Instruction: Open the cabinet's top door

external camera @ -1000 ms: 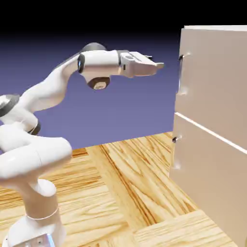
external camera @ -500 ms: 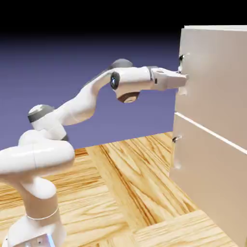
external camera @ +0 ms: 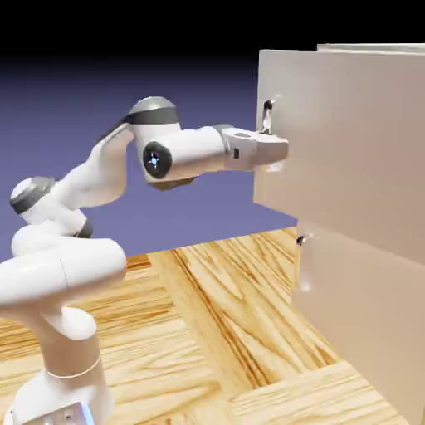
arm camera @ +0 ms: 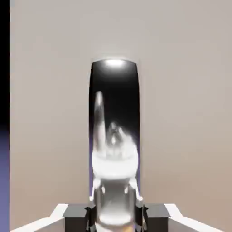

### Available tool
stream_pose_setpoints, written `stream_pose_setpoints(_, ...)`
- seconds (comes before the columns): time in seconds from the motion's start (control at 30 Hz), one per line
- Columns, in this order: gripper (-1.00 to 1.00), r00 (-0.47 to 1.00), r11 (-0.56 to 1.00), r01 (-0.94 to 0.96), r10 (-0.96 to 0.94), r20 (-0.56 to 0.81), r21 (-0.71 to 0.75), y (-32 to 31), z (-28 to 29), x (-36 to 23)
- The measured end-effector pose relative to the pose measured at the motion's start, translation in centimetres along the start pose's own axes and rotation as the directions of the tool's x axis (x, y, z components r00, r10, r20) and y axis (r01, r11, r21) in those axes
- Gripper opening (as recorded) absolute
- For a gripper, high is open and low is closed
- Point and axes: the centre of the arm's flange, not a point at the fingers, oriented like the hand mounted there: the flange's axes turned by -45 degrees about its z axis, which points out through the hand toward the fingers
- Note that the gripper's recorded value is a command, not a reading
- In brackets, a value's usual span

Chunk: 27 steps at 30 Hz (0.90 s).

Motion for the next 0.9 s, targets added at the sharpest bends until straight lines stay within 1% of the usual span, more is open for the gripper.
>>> stream_pose_setpoints(0.47, -1.0, 1.0, 0.968, 0.0, 0.0, 0.0, 0.251, 5.0, -9.9, 0.0)
stream_pose_setpoints(0.9, -1.0, 1.0, 0.884, 0.0, 0.0, 0.0, 0.468, 11.6, -17.7, 0.0)
